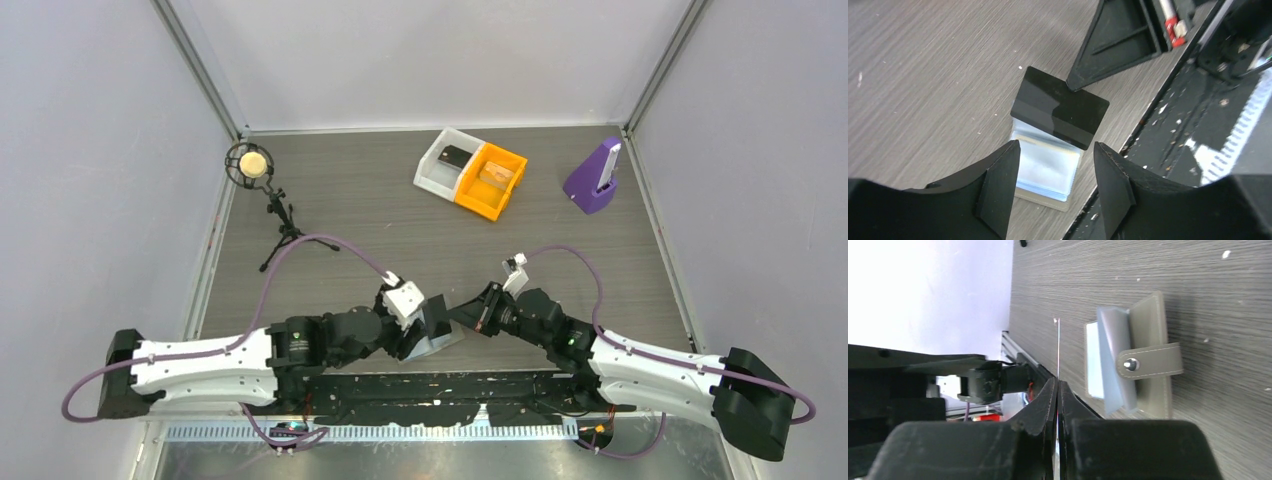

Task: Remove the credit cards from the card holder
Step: Place the credit card in the storage box.

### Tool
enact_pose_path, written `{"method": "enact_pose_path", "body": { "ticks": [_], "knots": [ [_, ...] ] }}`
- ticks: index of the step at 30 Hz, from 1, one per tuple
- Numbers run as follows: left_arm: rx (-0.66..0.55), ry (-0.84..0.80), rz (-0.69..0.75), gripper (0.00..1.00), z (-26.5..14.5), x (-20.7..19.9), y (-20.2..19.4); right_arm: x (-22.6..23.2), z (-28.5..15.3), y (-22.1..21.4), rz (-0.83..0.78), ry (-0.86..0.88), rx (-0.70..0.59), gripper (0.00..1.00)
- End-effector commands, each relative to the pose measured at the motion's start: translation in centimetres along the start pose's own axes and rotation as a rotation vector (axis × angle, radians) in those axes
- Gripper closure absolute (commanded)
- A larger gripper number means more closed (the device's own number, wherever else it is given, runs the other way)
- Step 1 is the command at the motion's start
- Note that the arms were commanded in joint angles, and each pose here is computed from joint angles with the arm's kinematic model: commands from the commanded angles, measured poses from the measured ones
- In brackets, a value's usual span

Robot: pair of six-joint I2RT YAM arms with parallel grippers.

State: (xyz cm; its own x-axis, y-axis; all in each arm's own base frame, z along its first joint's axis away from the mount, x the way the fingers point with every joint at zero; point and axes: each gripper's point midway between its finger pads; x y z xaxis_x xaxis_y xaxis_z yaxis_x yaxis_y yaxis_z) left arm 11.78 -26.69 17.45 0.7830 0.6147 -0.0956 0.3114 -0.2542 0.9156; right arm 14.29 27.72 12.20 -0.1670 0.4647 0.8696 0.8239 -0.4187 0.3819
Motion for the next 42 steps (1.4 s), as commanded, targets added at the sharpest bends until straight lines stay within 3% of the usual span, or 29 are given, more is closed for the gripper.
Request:
{"method": "enact_pose_path", "body": {
  "ticks": [1,7,18,30,37,42],
  "knots": [
    [-0.049,0.126,0.144,0.40,0.6,0.7,1.8,4.5,-0.4,1.3,0.076,0.157,-0.025,0.95],
    [-0.010,0.117,0.241,0.37,2.1,-1.5,0.9,5.1,-0.8,1.5,0.104,0.178,-0.031,0.95],
    [-0.025,0.222,0.347,0.34,2.8,-1.7,0.5,4.8,-1.1,1.5,0.132,0.180,-0.039,0.95],
    [-0.047,0.239,0.388,0.50,2.9,-2.3,0.7,4.9,-0.9,1.4,0.155,0.192,-0.030,0.95],
    [-0.033,0.265,0.436,0.49,3.3,-2.6,0.2,5.1,-0.9,1.3,0.182,0.210,-0.025,0.95],
    [-0.032,0.261,0.429,0.76,3.2,-2.9,0.5,5.0,-1.0,1.2,0.184,0.213,-0.022,0.95]
  ]
}}
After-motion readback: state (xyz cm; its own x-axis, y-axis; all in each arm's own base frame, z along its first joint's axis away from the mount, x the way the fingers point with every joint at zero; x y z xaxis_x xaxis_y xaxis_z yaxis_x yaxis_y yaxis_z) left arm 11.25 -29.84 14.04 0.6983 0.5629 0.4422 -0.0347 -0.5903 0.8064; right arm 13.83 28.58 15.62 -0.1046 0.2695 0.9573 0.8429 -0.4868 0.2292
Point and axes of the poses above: each gripper's point midway between its finger pads, its own z axis out along the fingers, its own x axis along the line the jaws close on, y = z × x, and after that the axes turned 2 degrees about -z, right-handed
